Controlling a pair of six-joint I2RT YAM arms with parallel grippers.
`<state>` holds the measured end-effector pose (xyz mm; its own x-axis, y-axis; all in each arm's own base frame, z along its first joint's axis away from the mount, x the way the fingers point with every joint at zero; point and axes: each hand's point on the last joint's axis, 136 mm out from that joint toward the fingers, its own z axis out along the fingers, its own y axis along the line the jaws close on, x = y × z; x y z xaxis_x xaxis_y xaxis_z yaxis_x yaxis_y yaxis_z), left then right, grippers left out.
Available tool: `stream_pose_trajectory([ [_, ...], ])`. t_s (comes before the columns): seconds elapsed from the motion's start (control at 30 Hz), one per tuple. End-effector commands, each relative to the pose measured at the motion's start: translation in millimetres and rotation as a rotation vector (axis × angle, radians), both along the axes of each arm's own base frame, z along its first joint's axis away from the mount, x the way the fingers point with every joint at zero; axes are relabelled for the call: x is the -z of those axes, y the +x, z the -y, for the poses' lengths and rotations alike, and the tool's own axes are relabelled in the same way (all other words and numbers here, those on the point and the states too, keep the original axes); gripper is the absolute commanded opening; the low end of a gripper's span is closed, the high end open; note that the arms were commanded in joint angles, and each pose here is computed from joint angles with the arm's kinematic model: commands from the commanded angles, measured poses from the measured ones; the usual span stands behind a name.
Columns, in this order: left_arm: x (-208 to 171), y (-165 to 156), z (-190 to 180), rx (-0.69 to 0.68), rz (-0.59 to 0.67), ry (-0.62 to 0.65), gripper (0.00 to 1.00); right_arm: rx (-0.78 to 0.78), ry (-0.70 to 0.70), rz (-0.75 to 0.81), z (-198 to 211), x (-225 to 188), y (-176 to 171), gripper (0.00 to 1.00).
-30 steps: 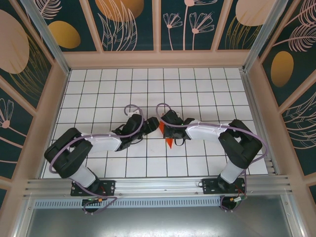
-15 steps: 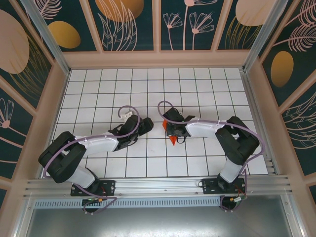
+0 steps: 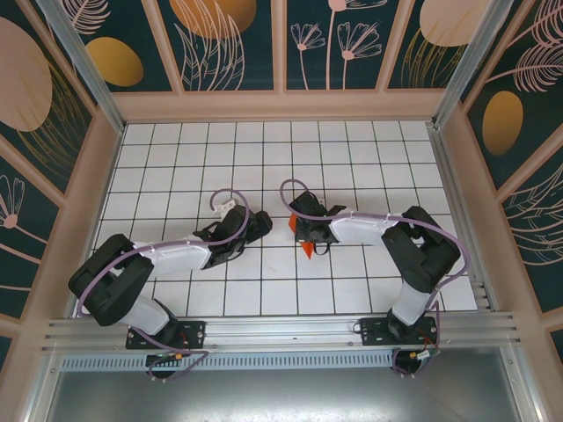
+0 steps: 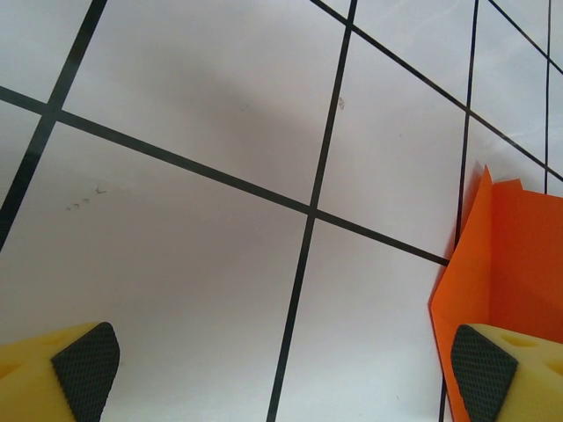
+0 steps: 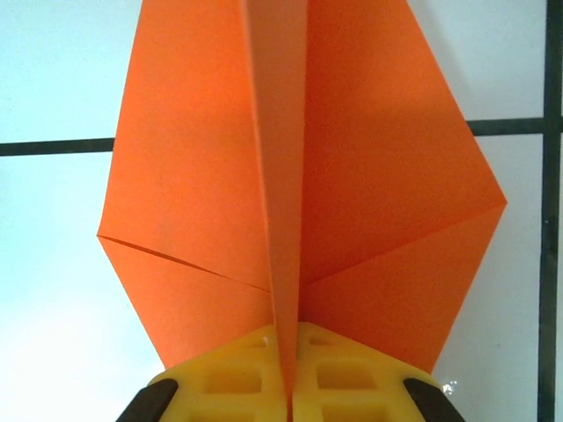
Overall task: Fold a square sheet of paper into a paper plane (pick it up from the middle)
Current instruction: Move the paper plane to the top-center of the table.
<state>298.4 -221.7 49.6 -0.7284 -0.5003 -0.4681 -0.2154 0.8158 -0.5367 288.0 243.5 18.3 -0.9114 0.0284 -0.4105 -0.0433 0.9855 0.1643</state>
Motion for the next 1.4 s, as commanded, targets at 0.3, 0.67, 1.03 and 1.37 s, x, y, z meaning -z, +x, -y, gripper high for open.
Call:
stream_pose_trajectory([
  [0.3, -9, 3, -6, -0.024, 0.006, 0.022, 0.98, -0.052, 0.041, 0.131, -9, -31, 91, 0.05],
  [0.67, -10, 1, -8, -0.022, 0.002, 0.024, 0.98, -0.071, -0.028, 0.133, 5, -11, 169, 0.06],
  [1.03, -13, 2, -6, -0.018, 0.006, 0.015, 0.98, -0.019, -0.033, 0.047, 14, 20, 167, 0.13],
  [1.37, -37, 14, -10, -0.029, 0.058, 0.062, 0.98, 0.013, 0.051, 0.152, 2, -60, 184, 0.26],
])
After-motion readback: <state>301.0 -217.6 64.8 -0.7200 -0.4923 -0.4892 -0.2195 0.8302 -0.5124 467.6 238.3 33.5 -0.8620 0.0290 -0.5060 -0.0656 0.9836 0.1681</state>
